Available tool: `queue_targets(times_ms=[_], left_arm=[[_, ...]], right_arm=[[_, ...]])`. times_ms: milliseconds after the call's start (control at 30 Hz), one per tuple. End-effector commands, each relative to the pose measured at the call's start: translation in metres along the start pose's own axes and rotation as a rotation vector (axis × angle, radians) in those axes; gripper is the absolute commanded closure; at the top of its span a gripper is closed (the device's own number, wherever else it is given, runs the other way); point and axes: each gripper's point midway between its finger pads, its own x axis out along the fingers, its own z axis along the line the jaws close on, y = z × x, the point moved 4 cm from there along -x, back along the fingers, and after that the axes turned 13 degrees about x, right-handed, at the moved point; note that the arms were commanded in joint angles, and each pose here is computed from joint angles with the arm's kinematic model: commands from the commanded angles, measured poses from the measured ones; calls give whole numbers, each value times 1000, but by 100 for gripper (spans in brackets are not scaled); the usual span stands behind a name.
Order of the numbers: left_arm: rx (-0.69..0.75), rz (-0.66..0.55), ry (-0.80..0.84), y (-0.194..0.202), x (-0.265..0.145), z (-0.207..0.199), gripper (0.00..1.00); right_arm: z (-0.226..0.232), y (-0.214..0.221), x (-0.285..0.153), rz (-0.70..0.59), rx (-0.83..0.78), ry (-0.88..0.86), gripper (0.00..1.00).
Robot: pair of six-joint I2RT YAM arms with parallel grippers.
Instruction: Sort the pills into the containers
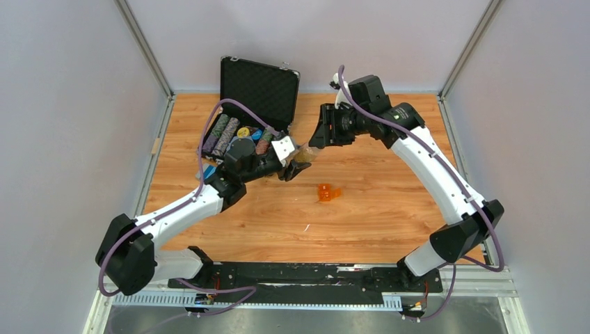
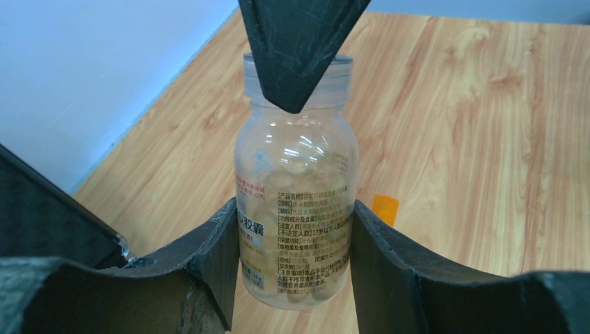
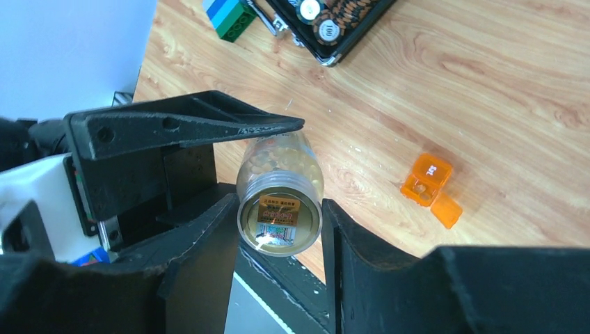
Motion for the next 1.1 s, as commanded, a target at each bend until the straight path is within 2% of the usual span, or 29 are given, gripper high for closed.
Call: queue_targets(times_ms=[0,200,400,533,733,867,1067], left_arm=[[123,-109,-37,-41,4,20,100],[134,-119,-52,-42,6,22,100],[118,-136,-60,-41,5,20,100],[118,-147,-68,-42,4,20,100],[121,-142,-73,-40,3,20,100],[123,-136,-70,-38,4,20,100],[111,-115,-61,-33,3,17,100]], right_arm=[[-5,-3,11,-3,154,136,56],[0,-5,18,-11,318,146,54],[18,-5,19,29,404,31,50],[27,-4,18,75,416,-32,50],[27,-5,15,69,399,-34,47],[24,-8,14,41,368,-19,37],[27,-24,-5,-65,273,-39,7]])
